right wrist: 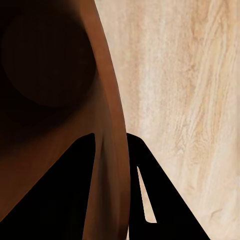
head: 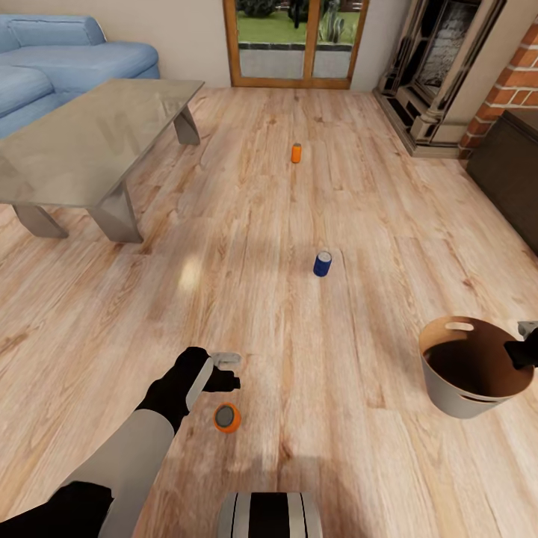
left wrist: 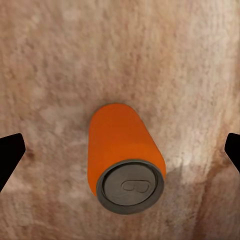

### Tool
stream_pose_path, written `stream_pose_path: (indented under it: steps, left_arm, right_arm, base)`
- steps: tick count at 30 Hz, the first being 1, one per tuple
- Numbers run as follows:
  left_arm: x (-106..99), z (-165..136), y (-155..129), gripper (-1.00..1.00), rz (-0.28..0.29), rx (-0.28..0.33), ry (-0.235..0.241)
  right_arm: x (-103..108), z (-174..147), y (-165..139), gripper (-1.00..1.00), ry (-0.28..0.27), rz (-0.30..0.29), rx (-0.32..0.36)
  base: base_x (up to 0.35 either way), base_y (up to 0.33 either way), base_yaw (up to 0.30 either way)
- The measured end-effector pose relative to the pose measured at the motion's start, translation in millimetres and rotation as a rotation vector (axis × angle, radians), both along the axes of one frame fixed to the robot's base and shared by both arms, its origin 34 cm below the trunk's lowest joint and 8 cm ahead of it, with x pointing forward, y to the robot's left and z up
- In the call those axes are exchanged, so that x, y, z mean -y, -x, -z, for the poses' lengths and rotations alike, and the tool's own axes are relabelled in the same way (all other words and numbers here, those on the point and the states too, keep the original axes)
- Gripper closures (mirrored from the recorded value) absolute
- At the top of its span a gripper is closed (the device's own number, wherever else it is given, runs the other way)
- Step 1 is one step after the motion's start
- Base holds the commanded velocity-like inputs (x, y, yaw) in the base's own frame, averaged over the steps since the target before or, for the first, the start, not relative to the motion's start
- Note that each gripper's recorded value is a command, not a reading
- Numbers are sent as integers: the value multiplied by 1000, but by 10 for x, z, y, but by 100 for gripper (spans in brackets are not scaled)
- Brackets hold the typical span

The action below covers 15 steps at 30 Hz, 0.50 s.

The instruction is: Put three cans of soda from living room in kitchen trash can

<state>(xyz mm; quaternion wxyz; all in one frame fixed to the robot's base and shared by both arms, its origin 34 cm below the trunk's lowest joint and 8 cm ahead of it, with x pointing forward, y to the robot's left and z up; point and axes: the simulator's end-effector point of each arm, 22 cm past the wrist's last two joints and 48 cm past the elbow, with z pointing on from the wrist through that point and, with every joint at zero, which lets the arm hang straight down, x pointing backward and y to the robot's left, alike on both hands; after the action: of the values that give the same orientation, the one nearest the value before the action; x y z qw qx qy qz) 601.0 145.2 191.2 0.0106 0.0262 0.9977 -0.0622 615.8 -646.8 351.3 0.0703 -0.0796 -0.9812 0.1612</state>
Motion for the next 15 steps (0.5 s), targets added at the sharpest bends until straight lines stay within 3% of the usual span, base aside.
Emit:
stream_pose_path:
  steps: [15]
  left_arm:
    - [11, 345, 217, -100, 1, -66, 1]
  right_arm:
    - [0, 363, 116, 100, 1, -1, -67]
  base:
    - [1, 0, 0]
